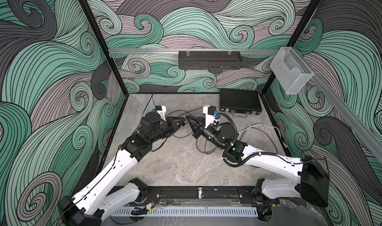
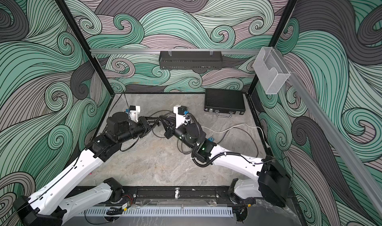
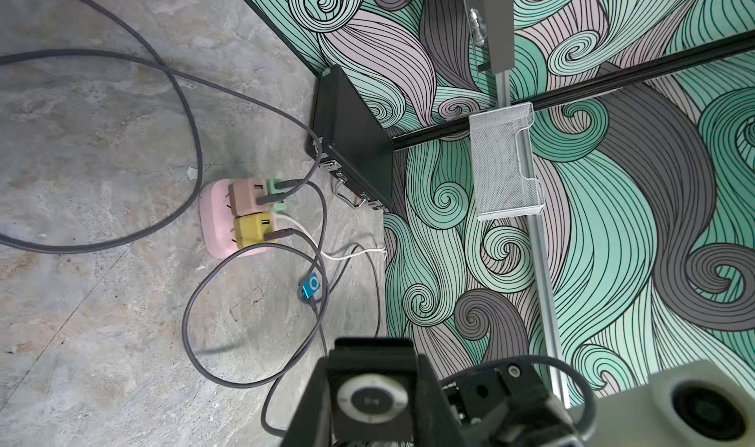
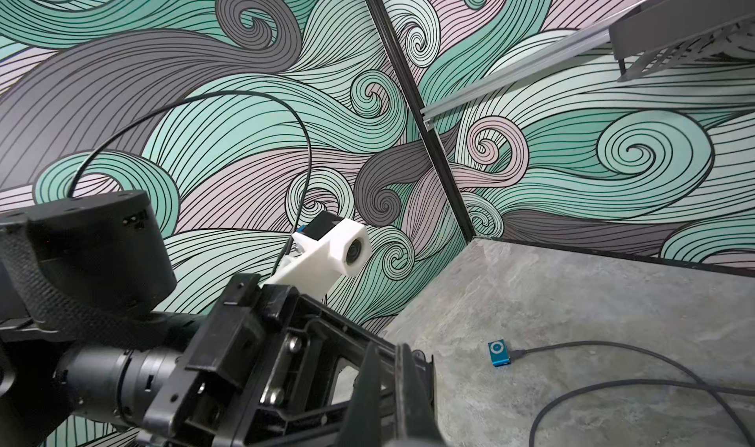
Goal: Charge mp3
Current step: Insert the charging cable into the MP3 player, then place the MP3 player at the center of the board.
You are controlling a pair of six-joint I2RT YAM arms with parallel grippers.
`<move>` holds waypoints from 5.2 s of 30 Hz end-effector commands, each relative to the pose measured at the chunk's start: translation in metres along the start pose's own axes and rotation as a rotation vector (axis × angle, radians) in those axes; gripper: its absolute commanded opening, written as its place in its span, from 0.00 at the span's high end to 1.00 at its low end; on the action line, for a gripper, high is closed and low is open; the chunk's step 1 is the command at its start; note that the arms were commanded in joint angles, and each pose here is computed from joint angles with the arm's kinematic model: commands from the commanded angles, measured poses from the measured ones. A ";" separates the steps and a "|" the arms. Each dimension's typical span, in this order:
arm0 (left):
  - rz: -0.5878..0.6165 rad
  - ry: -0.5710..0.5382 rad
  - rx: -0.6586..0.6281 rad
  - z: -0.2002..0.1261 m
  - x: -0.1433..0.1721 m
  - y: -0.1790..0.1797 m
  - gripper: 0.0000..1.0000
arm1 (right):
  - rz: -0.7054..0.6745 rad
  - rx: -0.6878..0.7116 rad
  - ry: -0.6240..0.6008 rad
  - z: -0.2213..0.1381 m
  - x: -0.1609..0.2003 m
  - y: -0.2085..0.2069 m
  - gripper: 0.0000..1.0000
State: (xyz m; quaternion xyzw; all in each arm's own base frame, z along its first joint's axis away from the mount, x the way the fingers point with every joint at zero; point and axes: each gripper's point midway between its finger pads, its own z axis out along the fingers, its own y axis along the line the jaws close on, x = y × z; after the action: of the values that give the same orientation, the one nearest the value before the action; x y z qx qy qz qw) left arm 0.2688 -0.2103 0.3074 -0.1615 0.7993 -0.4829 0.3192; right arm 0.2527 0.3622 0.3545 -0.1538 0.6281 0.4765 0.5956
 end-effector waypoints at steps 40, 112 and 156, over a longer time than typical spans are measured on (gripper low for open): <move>0.088 0.043 0.006 -0.008 0.005 -0.020 0.99 | -0.072 0.001 0.057 0.008 0.010 0.002 1.00; 0.127 0.086 -1.149 -0.046 0.029 0.311 0.94 | 0.480 0.519 0.635 -0.125 0.057 -0.136 0.30; 0.506 -0.133 -0.936 -0.041 -0.158 0.176 0.41 | 0.164 0.993 0.502 -0.235 -0.003 -0.323 0.21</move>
State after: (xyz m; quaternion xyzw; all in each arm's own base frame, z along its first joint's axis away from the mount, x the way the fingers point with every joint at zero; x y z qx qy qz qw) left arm 0.3575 -0.0188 0.1945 -0.1703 0.9251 0.0129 0.3390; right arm 0.3443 0.0240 0.1746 0.1054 0.9123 0.1418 0.3694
